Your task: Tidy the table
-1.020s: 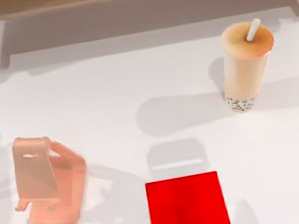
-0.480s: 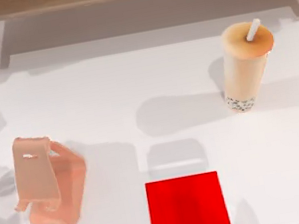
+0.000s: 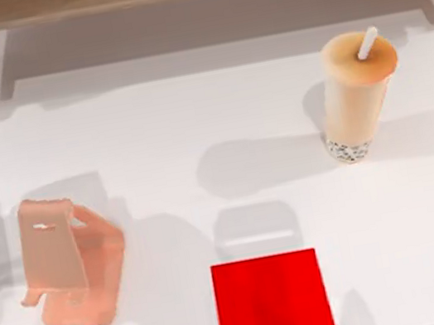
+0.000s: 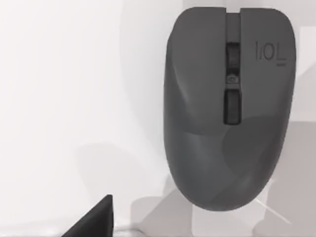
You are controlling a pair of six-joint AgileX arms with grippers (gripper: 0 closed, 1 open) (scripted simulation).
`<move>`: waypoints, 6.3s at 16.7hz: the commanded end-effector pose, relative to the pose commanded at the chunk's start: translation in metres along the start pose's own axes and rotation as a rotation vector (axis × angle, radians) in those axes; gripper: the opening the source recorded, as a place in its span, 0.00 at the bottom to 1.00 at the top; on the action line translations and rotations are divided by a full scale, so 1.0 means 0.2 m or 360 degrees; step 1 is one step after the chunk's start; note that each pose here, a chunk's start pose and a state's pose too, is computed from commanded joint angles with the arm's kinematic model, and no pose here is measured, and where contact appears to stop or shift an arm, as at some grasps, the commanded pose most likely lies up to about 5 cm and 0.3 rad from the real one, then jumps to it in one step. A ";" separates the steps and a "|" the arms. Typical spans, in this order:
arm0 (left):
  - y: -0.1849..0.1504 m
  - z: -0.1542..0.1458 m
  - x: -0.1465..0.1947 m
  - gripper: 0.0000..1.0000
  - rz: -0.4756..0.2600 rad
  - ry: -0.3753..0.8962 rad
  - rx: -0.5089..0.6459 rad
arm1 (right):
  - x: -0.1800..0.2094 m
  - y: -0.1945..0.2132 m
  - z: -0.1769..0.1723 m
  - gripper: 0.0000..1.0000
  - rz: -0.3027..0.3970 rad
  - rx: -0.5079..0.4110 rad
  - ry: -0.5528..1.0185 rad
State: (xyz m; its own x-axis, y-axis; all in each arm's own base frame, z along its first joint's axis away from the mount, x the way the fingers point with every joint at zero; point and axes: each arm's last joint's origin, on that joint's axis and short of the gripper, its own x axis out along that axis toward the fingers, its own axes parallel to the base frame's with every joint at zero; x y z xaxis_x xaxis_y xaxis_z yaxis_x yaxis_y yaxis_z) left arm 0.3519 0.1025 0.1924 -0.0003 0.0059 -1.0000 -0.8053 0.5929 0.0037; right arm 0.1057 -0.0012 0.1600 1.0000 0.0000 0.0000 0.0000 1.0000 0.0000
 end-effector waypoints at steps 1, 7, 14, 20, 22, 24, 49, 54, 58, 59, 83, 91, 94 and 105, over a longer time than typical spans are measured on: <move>0.00 0.00 0.00 1.00 0.0000 0.0000 0.0000 | 0.00 0.00 0.00 1.00 0.0000 0.0000 0.0000; 0.00 0.00 0.06 1.00 0.0005 0.0006 0.0002 | 0.00 0.00 0.00 1.00 0.0000 0.0000 0.0000; 0.00 0.00 0.43 1.00 -0.0003 -0.0004 0.0000 | 0.00 0.00 0.00 1.00 0.0000 0.0000 0.0000; 0.00 0.00 0.45 0.85 0.0000 0.0000 0.0000 | 0.00 0.00 0.00 1.00 0.0000 0.0000 0.0000; 0.00 0.00 0.45 0.70 0.0000 0.0000 0.0000 | 0.00 0.00 0.00 1.00 0.0000 0.0000 0.0000; 0.00 0.00 0.45 0.55 0.0000 0.0000 0.0000 | 0.00 0.00 0.00 1.00 0.0000 0.0000 0.0000; 0.00 0.01 0.00 0.00 0.0008 -0.0010 0.0013 | 0.00 0.00 0.00 1.00 0.0000 0.0000 0.0000; 0.00 0.00 -0.11 0.00 -0.0006 -0.0028 0.0014 | 0.00 0.00 0.00 1.00 0.0000 0.0000 0.0000; -0.06 -0.01 -0.11 0.00 -0.0022 -0.0080 0.0044 | 0.00 0.00 0.00 1.00 0.0000 0.0000 0.0000; -0.11 -0.03 -0.12 0.00 -0.0043 -0.0127 0.0075 | 0.00 0.00 0.00 1.00 0.0000 0.0000 0.0000; -0.65 -2.03 0.23 0.00 -0.0033 -0.0030 0.1532 | 0.00 0.00 0.00 1.00 0.0000 0.0000 0.0000; -0.65 -2.04 0.28 0.08 -0.0024 -0.0027 0.1533 | 0.00 0.00 0.00 1.00 0.0000 0.0000 0.0000; -0.65 -2.04 0.28 0.30 -0.0024 -0.0027 0.1533 | 0.00 0.00 0.00 1.00 0.0000 0.0000 0.0000; -0.65 -2.04 0.28 1.00 -0.0024 -0.0027 0.1533 | 0.00 0.00 0.00 1.00 0.0000 0.0000 0.0000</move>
State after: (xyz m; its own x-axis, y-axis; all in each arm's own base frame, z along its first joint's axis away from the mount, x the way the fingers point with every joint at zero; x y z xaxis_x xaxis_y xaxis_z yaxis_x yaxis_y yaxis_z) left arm 0.2149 -0.3028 0.1338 0.0207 -0.0002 -0.9998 0.0274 0.9996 0.0004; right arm 0.1057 -0.0012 0.1600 1.0000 0.0000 0.0000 0.0000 1.0000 0.0000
